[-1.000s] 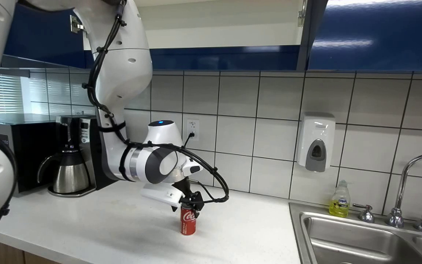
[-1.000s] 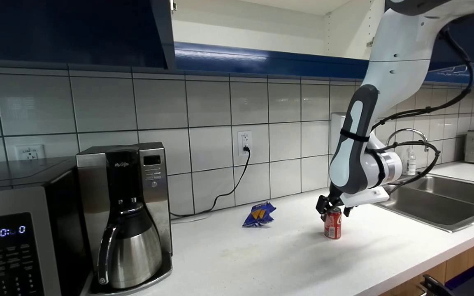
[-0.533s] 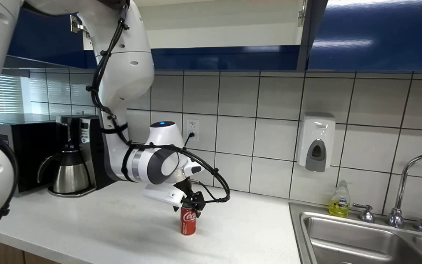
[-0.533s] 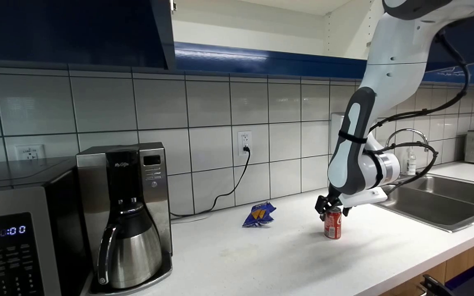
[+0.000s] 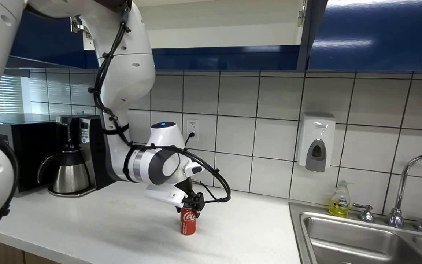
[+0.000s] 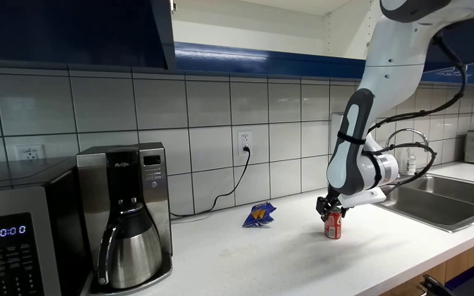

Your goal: Put the red can inside the open cabinet

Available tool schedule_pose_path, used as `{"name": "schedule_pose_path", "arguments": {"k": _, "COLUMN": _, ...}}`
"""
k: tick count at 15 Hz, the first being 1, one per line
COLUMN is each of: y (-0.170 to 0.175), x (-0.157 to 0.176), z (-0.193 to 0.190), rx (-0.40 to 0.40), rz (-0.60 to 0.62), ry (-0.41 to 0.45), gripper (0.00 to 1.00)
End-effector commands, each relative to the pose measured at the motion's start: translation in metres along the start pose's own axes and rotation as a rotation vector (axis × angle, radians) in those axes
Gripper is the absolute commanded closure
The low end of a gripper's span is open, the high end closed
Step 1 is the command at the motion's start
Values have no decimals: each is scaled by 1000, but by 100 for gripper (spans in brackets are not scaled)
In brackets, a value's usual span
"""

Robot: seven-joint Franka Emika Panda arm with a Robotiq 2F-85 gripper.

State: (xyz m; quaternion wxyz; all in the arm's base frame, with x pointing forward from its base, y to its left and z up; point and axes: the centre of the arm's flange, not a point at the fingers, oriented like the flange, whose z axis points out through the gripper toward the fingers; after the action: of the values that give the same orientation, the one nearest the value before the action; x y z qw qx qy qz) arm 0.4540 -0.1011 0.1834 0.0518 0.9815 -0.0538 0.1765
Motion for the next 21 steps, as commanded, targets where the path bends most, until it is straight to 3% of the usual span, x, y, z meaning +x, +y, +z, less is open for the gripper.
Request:
{"name": "schedule_pose_path", "arguments": {"k": 1, "y": 0, "x": 3, "z": 4, "rx": 1, "rz": -17, "ry": 16, "gripper": 51}}
{"name": "schedule_pose_path", "arguments": {"k": 3, "y": -1, "x": 3, "z": 4, "rx": 3, "rz": -18, "ry": 17, "gripper": 61}}
{"name": "schedule_pose_path", "arguments": {"k": 21, "y": -8, "x": 45, "z": -44, "rx": 1, "rz": -8, "ry": 19, "gripper": 61}}
